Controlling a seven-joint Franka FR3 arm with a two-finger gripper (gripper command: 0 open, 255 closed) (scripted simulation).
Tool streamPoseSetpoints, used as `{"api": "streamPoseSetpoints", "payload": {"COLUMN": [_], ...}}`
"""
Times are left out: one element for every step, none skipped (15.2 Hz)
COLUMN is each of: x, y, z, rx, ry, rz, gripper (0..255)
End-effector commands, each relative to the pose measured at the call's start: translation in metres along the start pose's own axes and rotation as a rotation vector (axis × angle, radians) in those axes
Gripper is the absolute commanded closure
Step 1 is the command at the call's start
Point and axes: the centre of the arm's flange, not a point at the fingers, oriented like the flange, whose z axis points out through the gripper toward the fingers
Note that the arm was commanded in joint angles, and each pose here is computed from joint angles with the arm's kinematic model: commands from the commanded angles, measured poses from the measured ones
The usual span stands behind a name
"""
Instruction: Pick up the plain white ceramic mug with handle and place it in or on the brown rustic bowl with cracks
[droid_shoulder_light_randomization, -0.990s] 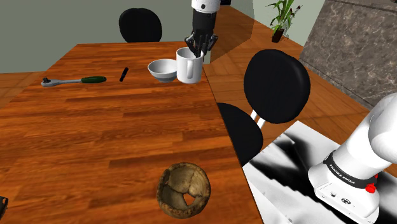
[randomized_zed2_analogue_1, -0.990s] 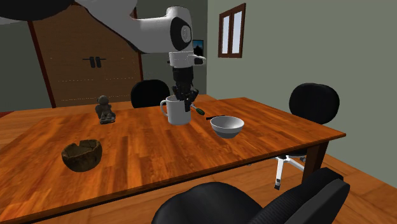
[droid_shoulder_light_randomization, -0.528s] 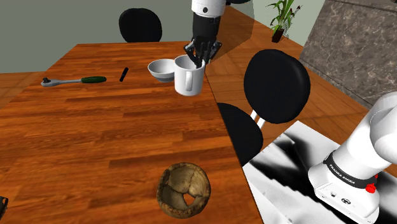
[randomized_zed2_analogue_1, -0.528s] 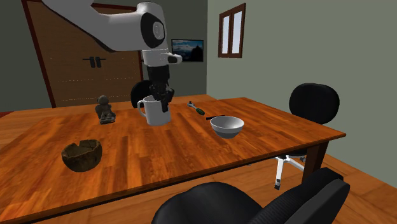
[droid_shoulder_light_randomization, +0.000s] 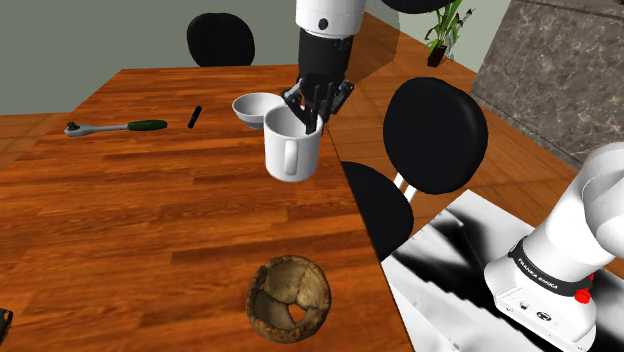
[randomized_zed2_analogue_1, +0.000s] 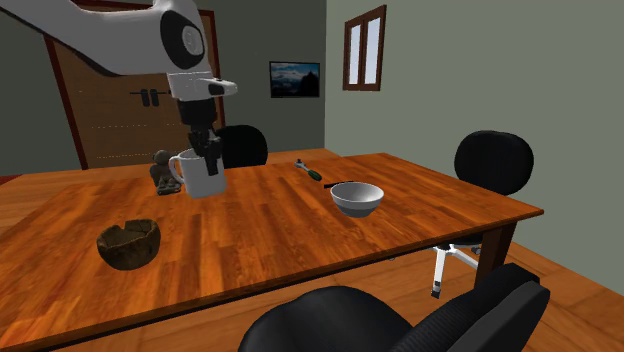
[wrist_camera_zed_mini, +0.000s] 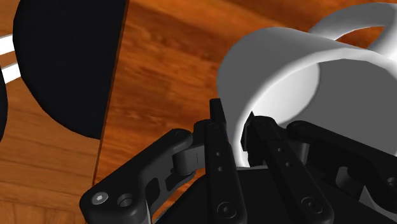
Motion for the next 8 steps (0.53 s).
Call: {"api": "streamPoseSetpoints", "payload": {"x": [-0.021,-0.032,-0.043,-0.054,-0.065,-0.075,-0.086,-0.097], "y": [-0.015,-0.023,-0.03,-0.037,-0.045,-0.052,-0.06,-0.067], "z": [0.0,-0.001,-0.003,-0.004,-0.006,-0.007,-0.009,-0.01], "rx": [-0.001,-0.001,-0.001,-0.001,-0.001,-0.001,-0.001,-0.001], "ry": [0.0,0.0,0.0,0.0,0.0,0.0,0.0,0.0], "rz": [0.002,0.002,0.002,0.002,0.002,0.002,0.002,0.002], "gripper": [255,255,255,255,255,255,255,255]}}
